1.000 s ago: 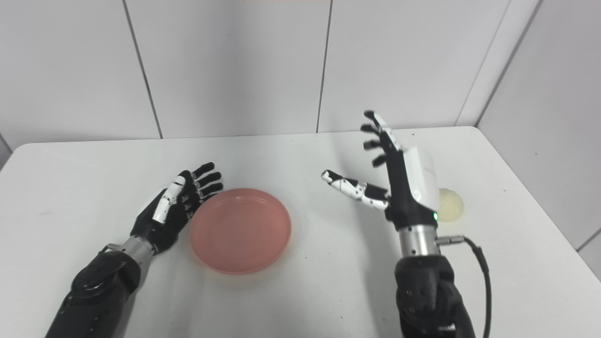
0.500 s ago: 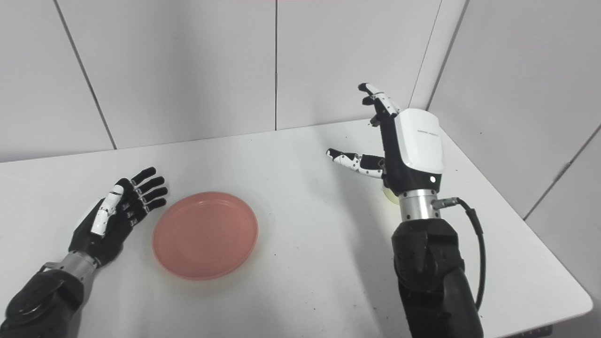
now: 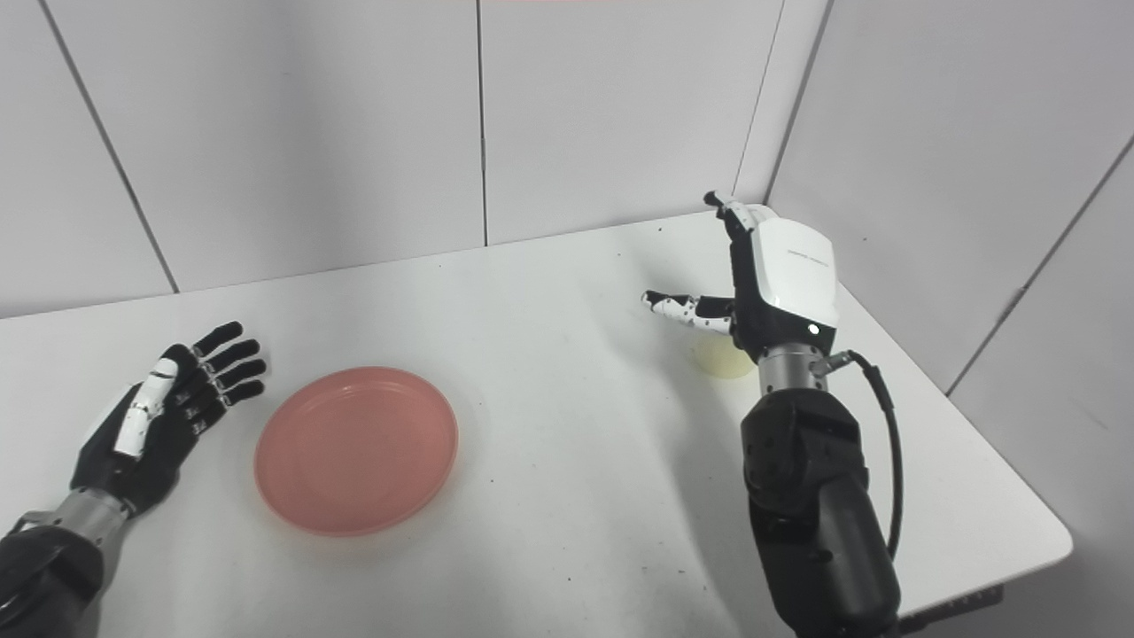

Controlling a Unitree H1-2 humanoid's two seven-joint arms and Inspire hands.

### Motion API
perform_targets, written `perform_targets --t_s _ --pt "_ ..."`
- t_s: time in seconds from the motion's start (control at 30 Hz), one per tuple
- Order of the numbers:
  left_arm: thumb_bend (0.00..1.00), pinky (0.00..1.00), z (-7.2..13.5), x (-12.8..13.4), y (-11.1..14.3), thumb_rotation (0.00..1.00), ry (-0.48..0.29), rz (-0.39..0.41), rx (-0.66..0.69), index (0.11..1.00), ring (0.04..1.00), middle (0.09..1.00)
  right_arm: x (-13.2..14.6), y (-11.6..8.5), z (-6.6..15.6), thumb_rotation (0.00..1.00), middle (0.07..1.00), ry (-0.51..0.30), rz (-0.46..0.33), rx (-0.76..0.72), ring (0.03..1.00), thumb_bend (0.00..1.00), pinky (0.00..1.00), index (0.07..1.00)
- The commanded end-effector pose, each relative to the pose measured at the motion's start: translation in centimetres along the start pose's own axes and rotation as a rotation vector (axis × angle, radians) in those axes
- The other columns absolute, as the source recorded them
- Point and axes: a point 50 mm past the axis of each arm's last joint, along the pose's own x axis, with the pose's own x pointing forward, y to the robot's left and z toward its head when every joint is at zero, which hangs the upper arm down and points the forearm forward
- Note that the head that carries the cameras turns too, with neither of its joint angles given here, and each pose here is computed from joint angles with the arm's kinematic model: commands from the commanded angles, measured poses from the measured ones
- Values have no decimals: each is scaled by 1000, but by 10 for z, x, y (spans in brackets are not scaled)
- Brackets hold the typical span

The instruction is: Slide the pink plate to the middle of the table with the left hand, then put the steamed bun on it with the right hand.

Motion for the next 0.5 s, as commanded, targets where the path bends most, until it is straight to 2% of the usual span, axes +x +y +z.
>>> perform_targets --t_s 0.0,0.07,0.23,0.47 --pt "491 809 -67 -47 13 882 255 73 -70 824 825 839 9 -11 -3 407 826 11 -28 -29 811 854 663 815" --pt "491 809 -67 -48 15 886 256 73 -70 827 826 840 11 -9 -7 412 834 22 -13 -42 839 859 713 822" --pt "504 799 -68 -49 18 864 258 74 -72 818 816 831 16 -3 -19 428 846 53 20 -48 850 861 726 836" --pt "499 798 -67 -49 20 856 258 74 -69 815 815 829 22 7 -30 472 861 94 88 -76 856 899 680 859"
